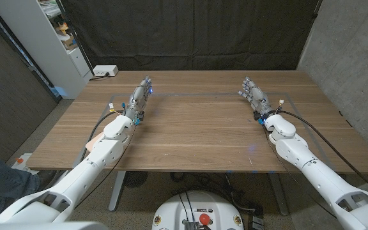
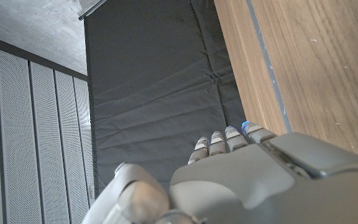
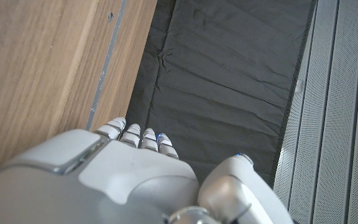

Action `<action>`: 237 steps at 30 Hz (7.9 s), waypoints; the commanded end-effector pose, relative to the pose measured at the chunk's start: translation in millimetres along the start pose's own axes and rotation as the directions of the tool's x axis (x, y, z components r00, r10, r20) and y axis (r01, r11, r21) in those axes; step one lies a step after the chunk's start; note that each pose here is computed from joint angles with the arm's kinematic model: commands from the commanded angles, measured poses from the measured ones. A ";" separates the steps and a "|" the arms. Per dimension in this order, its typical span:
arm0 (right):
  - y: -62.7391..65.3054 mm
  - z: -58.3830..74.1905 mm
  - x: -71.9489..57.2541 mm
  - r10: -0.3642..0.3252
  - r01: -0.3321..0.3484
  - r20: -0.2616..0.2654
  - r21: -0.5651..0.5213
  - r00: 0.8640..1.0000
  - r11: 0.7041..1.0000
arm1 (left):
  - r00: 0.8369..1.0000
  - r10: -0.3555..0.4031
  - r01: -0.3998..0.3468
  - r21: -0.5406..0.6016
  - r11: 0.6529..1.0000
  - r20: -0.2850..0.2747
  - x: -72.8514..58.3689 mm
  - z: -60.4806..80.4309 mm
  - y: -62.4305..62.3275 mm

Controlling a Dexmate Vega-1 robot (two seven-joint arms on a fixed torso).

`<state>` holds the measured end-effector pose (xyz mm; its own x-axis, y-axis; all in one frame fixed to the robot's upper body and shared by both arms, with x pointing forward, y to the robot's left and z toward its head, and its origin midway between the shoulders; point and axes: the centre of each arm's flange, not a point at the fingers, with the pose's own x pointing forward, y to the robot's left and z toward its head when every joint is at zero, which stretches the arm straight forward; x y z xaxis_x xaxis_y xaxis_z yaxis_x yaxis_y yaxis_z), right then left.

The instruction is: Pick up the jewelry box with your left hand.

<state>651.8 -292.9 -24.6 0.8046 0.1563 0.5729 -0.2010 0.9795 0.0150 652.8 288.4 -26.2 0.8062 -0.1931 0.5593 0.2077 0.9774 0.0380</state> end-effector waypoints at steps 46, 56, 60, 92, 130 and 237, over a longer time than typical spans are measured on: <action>-2.7 6.0 -10.8 0.029 -0.029 -0.002 -0.041 1.000 0.999 | 1.000 -0.001 0.001 0.022 1.000 0.020 -19.3 17.2 -2.7; -5.4 4.2 -11.1 0.033 -0.033 -0.010 -0.039 0.999 0.999 | 1.000 0.007 -0.008 0.038 0.999 0.026 -25.1 23.4 -2.8; -6.3 4.2 -10.3 0.033 -0.033 -0.008 -0.037 0.999 0.999 | 1.000 0.007 -0.008 0.043 0.999 0.028 -25.9 24.8 -3.0; -7.3 2.0 -15.0 0.030 -0.030 -0.007 -0.029 1.000 0.999 | 0.997 0.014 -0.020 0.087 0.996 0.077 -48.9 42.8 2.1; -3.1 4.9 -12.3 0.032 -0.032 -0.006 -0.039 0.999 0.999 | 0.995 0.021 -0.033 0.122 0.992 0.095 -74.8 50.4 16.4; 2.1 5.8 -6.8 0.050 -0.050 0.007 -0.052 0.999 0.997 | 0.980 0.054 -0.099 0.236 0.967 0.190 -162.5 83.8 28.9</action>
<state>638.7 -293.7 -26.7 0.7927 0.2040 0.5744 -0.2104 0.9760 -0.0564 486.7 351.8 -49.0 0.7022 -0.1274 0.7005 0.0100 0.9855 0.1692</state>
